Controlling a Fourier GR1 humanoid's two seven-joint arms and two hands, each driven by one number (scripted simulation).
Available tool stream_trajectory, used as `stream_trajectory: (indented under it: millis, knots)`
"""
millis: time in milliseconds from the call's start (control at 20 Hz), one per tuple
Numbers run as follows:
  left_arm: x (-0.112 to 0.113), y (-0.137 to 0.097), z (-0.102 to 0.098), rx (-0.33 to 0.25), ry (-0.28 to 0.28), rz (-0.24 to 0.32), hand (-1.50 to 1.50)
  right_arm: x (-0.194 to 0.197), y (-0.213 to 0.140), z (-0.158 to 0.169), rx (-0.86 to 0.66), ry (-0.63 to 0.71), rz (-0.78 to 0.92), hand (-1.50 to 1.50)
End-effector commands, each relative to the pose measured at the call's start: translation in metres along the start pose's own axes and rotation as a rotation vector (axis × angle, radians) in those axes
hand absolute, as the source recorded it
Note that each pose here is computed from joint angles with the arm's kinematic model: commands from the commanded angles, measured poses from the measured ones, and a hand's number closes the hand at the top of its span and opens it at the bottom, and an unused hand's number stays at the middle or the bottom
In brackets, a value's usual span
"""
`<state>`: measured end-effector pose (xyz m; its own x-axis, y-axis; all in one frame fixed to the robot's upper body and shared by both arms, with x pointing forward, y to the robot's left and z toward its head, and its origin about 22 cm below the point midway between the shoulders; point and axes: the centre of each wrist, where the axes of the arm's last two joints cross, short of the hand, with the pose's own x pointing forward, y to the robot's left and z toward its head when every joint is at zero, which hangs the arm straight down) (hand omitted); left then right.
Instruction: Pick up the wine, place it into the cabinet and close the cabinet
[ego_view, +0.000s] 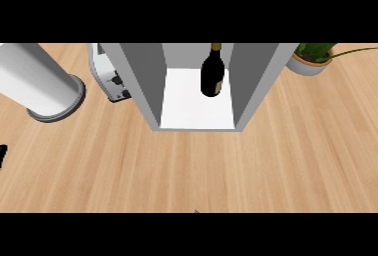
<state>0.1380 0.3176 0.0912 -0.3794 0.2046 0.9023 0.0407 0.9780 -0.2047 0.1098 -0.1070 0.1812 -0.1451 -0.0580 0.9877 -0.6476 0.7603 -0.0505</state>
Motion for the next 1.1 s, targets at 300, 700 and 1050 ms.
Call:
stream_trajectory:
  millis: [300, 700, 1050]
  knots:
    - [-0.002, 0.005, -0.015, -0.016, 0.032, 0.048, -1.5, 0.015, 0.033, -0.036, 0.048, -0.106, 0.062, 1.5]
    - [-0.013, -0.013, -0.005, -0.028, 0.025, 0.091, -1.5, 0.03, 0.021, -0.081, 0.062, -0.098, 0.022, 1.5]
    - [-0.009, -0.005, -0.016, -0.008, 0.014, 0.089, -1.5, 0.047, 0.016, -0.158, 0.012, -0.111, 0.058, 1.5]
